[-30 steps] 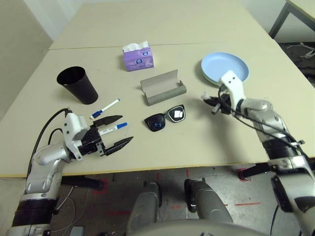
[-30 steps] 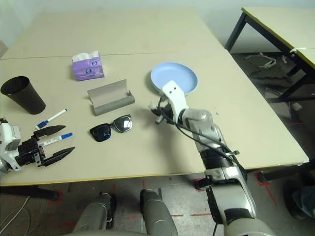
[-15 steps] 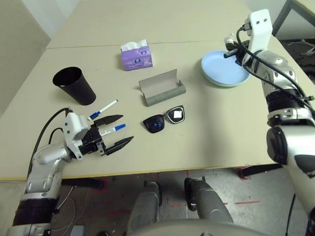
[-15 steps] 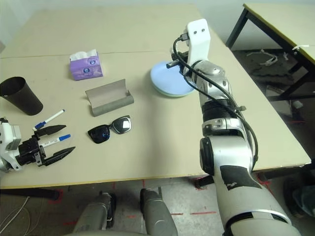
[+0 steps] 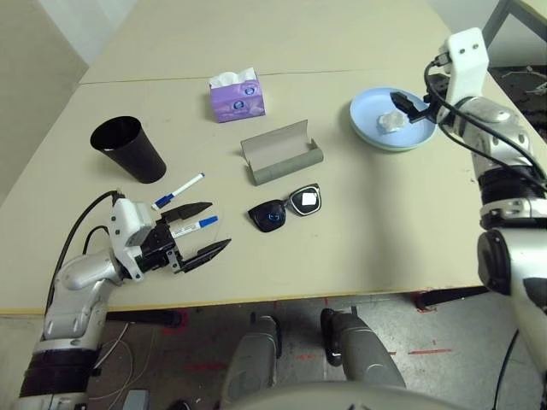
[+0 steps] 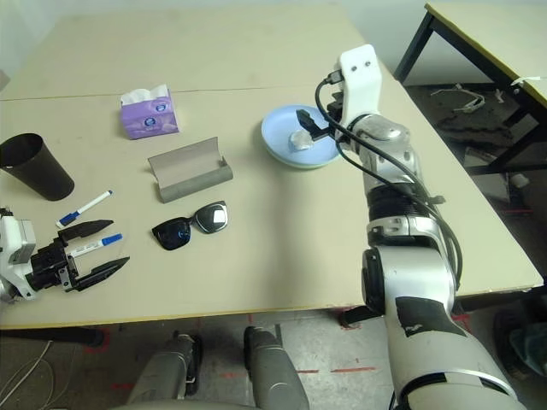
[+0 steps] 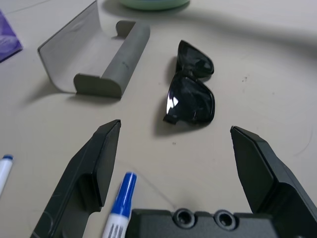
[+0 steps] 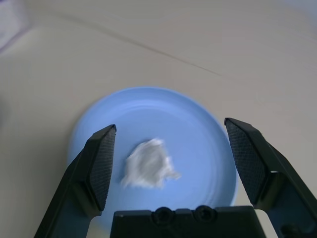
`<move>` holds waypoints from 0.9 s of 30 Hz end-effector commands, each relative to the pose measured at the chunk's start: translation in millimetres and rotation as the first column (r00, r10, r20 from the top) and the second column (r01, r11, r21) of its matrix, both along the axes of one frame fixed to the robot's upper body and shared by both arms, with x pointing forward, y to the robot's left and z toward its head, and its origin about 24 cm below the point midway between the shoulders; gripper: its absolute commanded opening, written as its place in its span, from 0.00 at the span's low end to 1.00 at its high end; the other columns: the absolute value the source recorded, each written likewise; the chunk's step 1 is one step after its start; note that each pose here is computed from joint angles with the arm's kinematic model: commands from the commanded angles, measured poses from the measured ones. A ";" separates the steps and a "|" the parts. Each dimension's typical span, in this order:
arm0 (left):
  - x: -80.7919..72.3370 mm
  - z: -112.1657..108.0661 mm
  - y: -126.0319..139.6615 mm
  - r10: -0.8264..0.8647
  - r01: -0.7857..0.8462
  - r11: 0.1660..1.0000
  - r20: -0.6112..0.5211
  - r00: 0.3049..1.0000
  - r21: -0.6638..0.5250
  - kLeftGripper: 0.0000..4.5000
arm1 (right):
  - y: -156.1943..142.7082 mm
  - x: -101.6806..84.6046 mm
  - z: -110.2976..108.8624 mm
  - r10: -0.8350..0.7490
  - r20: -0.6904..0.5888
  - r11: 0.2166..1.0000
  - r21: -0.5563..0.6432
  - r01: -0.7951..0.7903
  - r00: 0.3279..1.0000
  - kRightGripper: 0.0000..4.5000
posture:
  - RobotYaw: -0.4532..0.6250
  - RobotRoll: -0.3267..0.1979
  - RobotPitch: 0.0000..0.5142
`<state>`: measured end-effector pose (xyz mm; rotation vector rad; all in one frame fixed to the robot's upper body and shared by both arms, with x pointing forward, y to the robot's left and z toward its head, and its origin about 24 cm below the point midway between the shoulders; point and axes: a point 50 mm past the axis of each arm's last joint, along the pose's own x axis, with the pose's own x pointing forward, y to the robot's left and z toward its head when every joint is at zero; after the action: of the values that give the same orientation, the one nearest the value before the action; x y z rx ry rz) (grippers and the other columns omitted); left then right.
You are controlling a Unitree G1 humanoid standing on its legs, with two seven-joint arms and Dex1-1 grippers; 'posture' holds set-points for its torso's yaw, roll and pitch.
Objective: Organize and tidy the items on the table.
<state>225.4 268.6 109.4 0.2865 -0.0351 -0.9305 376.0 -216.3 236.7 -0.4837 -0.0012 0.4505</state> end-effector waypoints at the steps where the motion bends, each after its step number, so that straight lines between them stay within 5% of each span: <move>1: -1.4 -2.9 2.9 -0.007 0.007 1.000 -0.027 1.000 -0.008 1.00 | 24.9 -22.1 3.0 0.141 0.022 0.961 -0.243 -0.132 0.990 1.00 | 0.29 0.62 0.37; 4: -2.7 -3.2 3.3 -0.018 0.018 1.000 -0.035 0.999 -0.010 1.00 | 50.3 -42.5 -1.4 0.290 -0.050 0.898 -0.330 -0.290 0.956 1.00 | 0.29 0.62 0.37; 9: -2.2 -3.4 3.2 -0.032 0.032 0.999 -0.037 0.999 0.003 1.00 | 110.6 -70.6 -1.6 0.564 -0.231 0.711 -0.351 -0.609 0.793 1.00 | 0.30 0.62 0.36; 20: -3.2 -3.5 3.2 -0.010 0.010 1.000 -0.023 1.000 0.003 1.00 | 170.8 -78.1 -26.3 0.557 -0.476 0.478 -0.486 -0.732 0.680 1.00 | 0.33 0.62 0.35; 27: -2.6 -5.2 4.8 0.014 -0.014 1.000 -0.021 1.000 0.002 1.00 | 199.7 -74.5 -50.6 0.513 -0.582 0.479 -0.415 -0.773 0.631 1.00 | 0.34 0.62 0.34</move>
<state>224.8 270.6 107.4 0.2730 -0.0242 -0.9354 300.3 -21.7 191.0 -1.0775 0.3598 1.3676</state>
